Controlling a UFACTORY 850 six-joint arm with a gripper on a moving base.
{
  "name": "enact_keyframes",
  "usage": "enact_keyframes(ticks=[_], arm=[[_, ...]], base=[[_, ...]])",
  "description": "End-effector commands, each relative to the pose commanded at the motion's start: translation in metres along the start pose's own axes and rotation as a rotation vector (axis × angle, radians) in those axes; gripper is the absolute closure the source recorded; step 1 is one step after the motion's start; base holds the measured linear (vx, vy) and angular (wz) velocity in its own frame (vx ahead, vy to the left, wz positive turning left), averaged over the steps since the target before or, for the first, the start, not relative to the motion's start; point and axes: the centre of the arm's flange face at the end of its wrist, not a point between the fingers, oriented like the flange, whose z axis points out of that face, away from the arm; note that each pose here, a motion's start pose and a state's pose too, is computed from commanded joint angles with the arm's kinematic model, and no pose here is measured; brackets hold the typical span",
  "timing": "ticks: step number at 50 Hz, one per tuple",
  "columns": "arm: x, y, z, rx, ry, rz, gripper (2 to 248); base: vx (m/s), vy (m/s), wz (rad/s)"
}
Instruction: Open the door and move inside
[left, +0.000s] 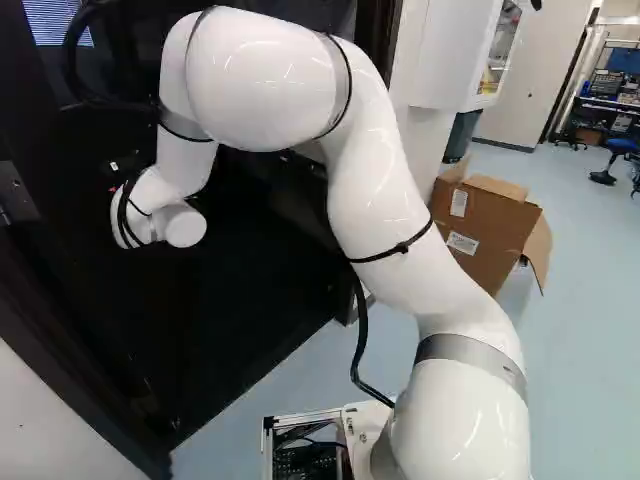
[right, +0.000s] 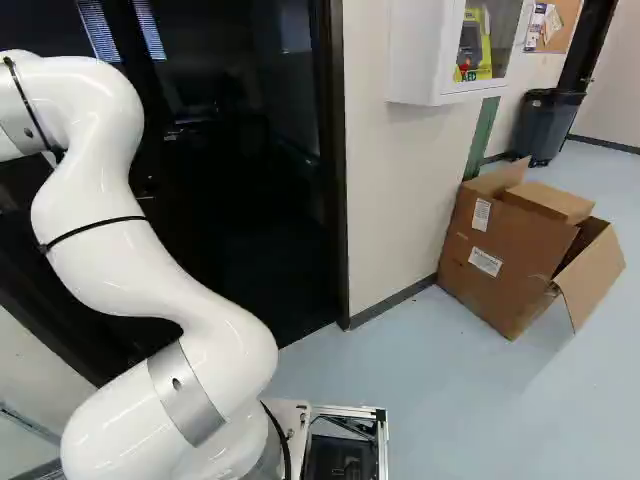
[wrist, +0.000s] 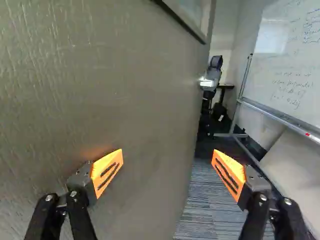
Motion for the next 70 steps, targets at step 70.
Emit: enact_keyframes(ticks=[70], arm=[[0.006, 0.113, -0.066, -0.302, -0.060, 0.096, 3]], base=[[0.000, 0.000, 0.000]])
